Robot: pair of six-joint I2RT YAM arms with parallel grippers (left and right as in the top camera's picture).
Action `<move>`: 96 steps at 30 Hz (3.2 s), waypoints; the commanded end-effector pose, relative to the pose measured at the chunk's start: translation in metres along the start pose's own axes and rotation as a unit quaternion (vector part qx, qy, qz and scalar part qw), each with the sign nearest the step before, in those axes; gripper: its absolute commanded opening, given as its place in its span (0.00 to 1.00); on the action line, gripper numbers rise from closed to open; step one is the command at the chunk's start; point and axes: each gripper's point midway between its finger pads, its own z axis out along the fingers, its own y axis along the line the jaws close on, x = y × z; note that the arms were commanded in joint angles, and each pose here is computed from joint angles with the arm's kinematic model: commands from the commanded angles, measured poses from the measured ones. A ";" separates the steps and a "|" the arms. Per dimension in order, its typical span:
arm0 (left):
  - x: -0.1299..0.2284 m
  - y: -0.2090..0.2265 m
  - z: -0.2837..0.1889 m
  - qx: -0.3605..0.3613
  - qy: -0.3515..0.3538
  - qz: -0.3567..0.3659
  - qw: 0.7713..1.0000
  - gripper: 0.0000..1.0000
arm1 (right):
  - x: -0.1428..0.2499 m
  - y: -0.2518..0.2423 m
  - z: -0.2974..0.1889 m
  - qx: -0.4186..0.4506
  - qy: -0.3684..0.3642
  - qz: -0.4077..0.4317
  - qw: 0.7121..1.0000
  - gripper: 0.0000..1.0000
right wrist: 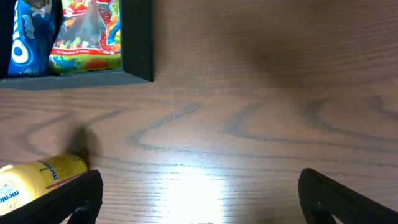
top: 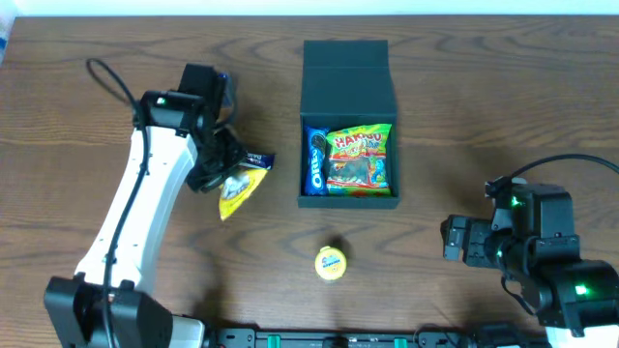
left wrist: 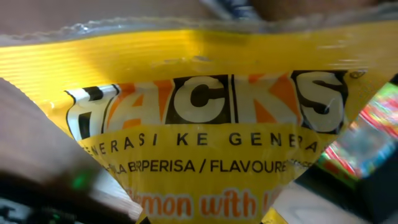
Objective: Pack container
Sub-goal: 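Lift the Hacks bag and carry it right toward the box, then lower the Hacks bag into the box beside the Haribo bag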
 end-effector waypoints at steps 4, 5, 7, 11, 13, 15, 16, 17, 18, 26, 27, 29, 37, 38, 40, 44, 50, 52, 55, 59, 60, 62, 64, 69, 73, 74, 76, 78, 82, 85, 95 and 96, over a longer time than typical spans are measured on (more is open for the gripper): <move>0.000 -0.039 -0.034 0.028 -0.049 0.123 0.991 0.18 | -0.001 -0.001 -0.001 0.001 -0.004 0.009 1.000 0.99; 0.001 -0.044 -0.035 0.029 -0.049 0.131 0.990 0.18 | -0.001 -0.001 -0.001 0.001 -0.004 0.009 1.000 0.99; 0.002 -0.054 -0.033 0.029 -0.047 0.149 0.987 0.19 | -0.001 -0.001 -0.001 0.001 -0.004 0.009 1.000 0.99; 0.005 -0.079 -0.014 0.014 -0.023 0.184 0.983 0.18 | -0.001 -0.001 -0.001 0.001 -0.004 0.009 1.000 0.99; 0.006 -0.091 -0.002 0.009 -0.015 0.207 0.978 0.18 | -0.001 -0.001 -0.001 0.001 -0.004 0.009 1.000 0.99; 0.009 -0.106 0.010 0.010 -0.014 0.237 0.971 0.18 | -0.001 -0.001 -0.001 0.001 -0.004 0.009 1.000 0.99; 0.011 -0.113 0.016 0.011 -0.013 0.253 0.967 0.19 | -0.001 -0.001 -0.001 0.001 -0.004 0.009 1.000 0.99; 0.013 -0.119 0.020 0.011 -0.012 0.264 0.965 0.20 | -0.001 -0.001 -0.001 0.001 -0.004 0.009 1.000 0.99; 0.017 -0.125 0.026 0.011 -0.009 0.280 0.960 0.20 | -0.001 -0.001 -0.001 0.001 -0.004 0.009 1.000 0.99; 0.032 -0.141 0.062 -0.008 0.016 0.332 0.943 0.20 | -0.001 -0.001 -0.001 0.001 -0.004 0.009 1.000 0.99; 0.031 -0.142 0.065 -0.007 0.015 0.332 0.943 0.18 | -0.001 -0.001 -0.001 0.001 -0.004 0.009 1.000 0.99; 0.030 -0.145 0.066 -0.004 0.012 0.332 0.943 0.18 | -0.001 -0.001 -0.001 0.001 -0.004 0.009 1.000 0.99; 0.020 -0.155 0.055 0.005 -0.014 0.332 0.943 0.20 | -0.001 -0.001 -0.001 0.001 -0.004 0.009 1.000 0.99; 0.018 -0.156 0.052 0.005 -0.019 0.332 0.943 0.22 | -0.001 -0.001 -0.001 0.001 -0.004 0.009 1.000 0.99; 0.016 -0.160 0.044 0.009 -0.027 0.332 0.943 0.30 | -0.001 -0.001 -0.001 0.001 -0.004 0.009 1.000 0.99; 0.021 -0.172 0.023 0.037 -0.028 0.337 0.940 0.40 | -0.001 -0.001 -0.001 0.001 -0.004 0.009 1.000 0.99; 0.043 -0.191 0.019 0.057 -0.027 0.370 0.927 0.64 | -0.001 -0.001 -0.001 0.001 -0.004 0.009 1.000 0.99; 0.051 -0.198 0.019 0.063 -0.030 0.387 0.920 0.79 | -0.001 -0.001 -0.001 0.001 -0.004 0.009 1.000 0.99; 0.065 -0.209 0.021 0.072 -0.034 0.405 0.911 0.98 | -0.001 -0.001 -0.001 0.001 -0.004 0.009 1.000 0.99; 0.073 -0.215 0.027 0.078 -0.025 0.410 0.908 0.96 | -0.001 -0.001 -0.001 0.001 -0.004 0.009 1.000 0.99; 0.076 -0.216 0.032 0.082 -0.013 0.410 0.908 0.96 | -0.001 -0.001 -0.001 0.001 -0.004 0.009 1.000 0.99; 0.083 -0.217 0.040 0.088 0.011 0.410 0.908 0.96 | -0.001 -0.001 -0.001 0.001 -0.004 0.009 1.000 0.99; 0.084 -0.215 0.050 0.078 0.022 0.408 0.909 0.96 | -0.001 -0.001 -0.001 0.001 -0.004 0.009 1.000 0.99; 0.086 -0.213 0.075 0.058 0.046 0.399 0.914 0.96 | -0.001 -0.001 -0.001 0.001 -0.004 0.009 1.000 0.99; 0.088 -0.211 0.091 0.045 0.057 0.400 0.914 0.96 | -0.001 -0.001 -0.001 0.001 -0.004 0.009 1.000 0.99; 0.088 -0.211 0.094 0.041 0.058 0.399 0.914 0.96 | -0.001 -0.001 -0.001 0.001 -0.004 0.009 1.000 0.99; 0.085 -0.209 0.097 0.033 0.055 0.400 0.914 0.96 | -0.001 -0.001 -0.001 0.001 -0.004 0.009 1.000 0.99; 0.080 -0.206 0.098 0.020 0.044 0.400 0.915 0.96 | -0.001 -0.001 -0.001 0.001 -0.004 0.009 1.000 0.99; 0.068 -0.194 0.098 -0.018 0.025 0.393 0.919 0.96 | -0.001 -0.001 -0.001 0.001 -0.004 0.009 1.000 0.99; 0.056 -0.182 0.098 -0.052 0.010 0.378 0.924 0.95 | -0.001 -0.001 -0.001 0.001 -0.004 0.009 1.000 0.99; 0.035 -0.166 0.096 -0.080 -0.001 0.343 0.936 0.95 | -0.001 -0.001 -0.001 0.001 -0.004 0.009 1.000 0.99; 0.033 -0.166 0.096 -0.081 -0.002 0.338 0.938 0.96 | -0.001 -0.001 -0.001 0.001 -0.004 0.009 1.000 0.99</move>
